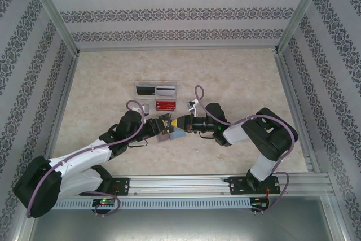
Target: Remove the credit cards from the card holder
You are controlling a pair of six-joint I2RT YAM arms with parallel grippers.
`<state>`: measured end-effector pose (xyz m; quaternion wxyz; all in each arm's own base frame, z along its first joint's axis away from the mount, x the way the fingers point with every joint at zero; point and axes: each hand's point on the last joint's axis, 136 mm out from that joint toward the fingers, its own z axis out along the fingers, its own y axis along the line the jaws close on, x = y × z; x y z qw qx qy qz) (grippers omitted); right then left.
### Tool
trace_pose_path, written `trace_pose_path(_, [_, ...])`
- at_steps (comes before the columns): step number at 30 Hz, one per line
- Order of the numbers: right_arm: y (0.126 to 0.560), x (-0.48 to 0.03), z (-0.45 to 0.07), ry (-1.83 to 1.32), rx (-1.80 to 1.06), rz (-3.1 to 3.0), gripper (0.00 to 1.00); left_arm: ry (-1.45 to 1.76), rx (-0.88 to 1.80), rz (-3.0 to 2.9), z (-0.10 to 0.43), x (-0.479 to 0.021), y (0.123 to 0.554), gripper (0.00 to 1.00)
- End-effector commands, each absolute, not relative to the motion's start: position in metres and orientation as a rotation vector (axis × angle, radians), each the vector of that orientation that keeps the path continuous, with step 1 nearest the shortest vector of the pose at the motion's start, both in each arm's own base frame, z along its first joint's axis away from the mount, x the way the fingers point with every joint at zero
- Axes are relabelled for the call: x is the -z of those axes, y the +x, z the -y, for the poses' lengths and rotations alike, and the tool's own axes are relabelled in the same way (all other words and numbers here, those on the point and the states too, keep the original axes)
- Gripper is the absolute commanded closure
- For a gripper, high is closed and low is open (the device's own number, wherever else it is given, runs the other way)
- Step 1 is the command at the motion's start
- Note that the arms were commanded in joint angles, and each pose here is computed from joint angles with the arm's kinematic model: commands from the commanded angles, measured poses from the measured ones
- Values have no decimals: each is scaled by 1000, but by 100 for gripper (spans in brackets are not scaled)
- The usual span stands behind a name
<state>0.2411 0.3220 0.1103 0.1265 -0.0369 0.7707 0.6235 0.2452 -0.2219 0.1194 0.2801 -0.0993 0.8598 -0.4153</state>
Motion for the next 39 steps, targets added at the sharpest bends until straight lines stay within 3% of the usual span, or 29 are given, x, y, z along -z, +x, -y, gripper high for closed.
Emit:
trace_pose_path(1, [246, -130, -320, -145, -1833, -2153, 100, -286, 1030, -2324, 208, -112, 245, 73])
trace_pose_path(17, [238, -135, -334, -197, -1920, -2133, 100, -260, 1130, -2290, 221, -120, 245, 69])
trace_pose_path(23, [239, -129, -336, -175, -1961, -2127, 100, -254, 1148, -2254, 219, -131, 245, 74])
trace_pose_path(27, [240, -125, -336, -169, -1969, -2130, 100, -255, 1150, -2236, 217, -136, 243, 85])
trace_pose_path(30, [241, -122, -335, -166, -1965, -2135, 89, -249, 1146, -2236, 216, -138, 243, 95])
trace_pose_path(32, [241, -122, -335, -166, -1961, -2133, 73, -244, 1138, -2245, 216, -137, 243, 100])
trace_pose_path(33, [242, -122, -334, -162, -1957, -2134, 57, -244, 1131, -2249, 216, -136, 243, 100])
trace_pose_path(37, [246, -119, -327, -144, -1925, -2139, 50, -240, 1066, -2280, 209, -129, 241, 100])
trace_pose_path(39, [248, -116, -321, -130, -1898, -2150, 35, -220, 1004, -2307, 204, -126, 240, 100])
